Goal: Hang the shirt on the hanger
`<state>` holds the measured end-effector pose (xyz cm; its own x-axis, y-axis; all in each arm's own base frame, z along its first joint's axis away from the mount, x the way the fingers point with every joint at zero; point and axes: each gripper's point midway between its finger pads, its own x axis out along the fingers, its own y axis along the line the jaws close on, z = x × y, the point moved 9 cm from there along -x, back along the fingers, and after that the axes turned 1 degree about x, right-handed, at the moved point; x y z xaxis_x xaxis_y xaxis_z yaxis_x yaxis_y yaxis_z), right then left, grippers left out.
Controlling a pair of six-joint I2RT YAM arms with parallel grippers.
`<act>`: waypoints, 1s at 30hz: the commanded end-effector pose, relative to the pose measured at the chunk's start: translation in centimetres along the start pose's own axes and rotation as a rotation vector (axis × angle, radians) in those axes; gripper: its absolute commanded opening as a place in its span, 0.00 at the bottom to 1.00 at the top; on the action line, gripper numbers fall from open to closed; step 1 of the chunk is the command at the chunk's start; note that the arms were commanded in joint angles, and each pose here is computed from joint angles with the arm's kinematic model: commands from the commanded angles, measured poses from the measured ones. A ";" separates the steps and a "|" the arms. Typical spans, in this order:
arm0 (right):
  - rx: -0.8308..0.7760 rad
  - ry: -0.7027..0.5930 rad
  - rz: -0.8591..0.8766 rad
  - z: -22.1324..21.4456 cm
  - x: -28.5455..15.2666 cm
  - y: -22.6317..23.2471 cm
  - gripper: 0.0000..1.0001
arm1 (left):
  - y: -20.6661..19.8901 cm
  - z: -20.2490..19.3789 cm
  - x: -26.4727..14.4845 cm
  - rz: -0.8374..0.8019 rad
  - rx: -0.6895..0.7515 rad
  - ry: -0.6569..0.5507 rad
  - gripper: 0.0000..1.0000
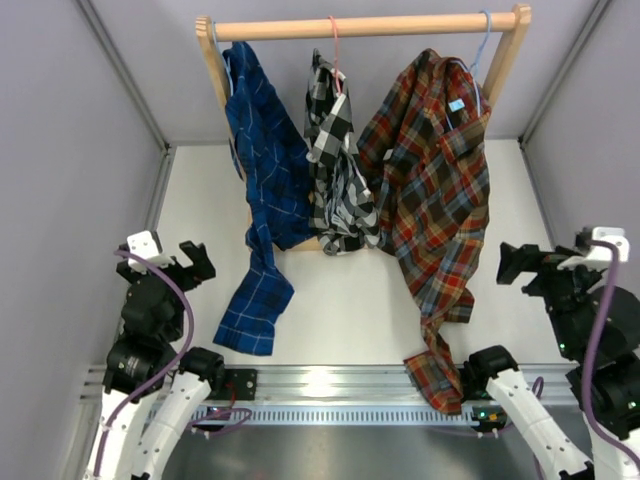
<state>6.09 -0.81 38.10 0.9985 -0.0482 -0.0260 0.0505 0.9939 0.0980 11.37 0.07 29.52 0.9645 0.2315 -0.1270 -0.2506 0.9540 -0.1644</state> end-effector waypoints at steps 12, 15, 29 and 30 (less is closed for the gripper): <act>-0.005 0.135 -0.018 -4.2 0.8 0.0 0.99 | -0.8 -1.3 -0.1 -0.142 0.029 -0.005 0.98; -0.006 0.130 -0.033 -4.2 0.8 -0.1 0.99 | -0.8 -1.4 0.0 -0.146 0.031 -0.002 0.98; -0.014 0.121 -0.027 -4.2 0.7 -0.2 0.99 | -0.9 -1.4 -0.1 -0.157 0.029 -0.002 0.98; -0.014 0.119 -0.023 -4.2 0.6 -0.2 1.00 | -0.9 -1.4 -0.1 -0.157 0.029 -0.002 0.98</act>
<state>6.84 -0.35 33.53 0.9825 -0.0426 -0.1814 0.0568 0.9956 0.0739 11.25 -0.99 27.86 0.9864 0.0884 -0.1385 -0.1085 0.9834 -0.1452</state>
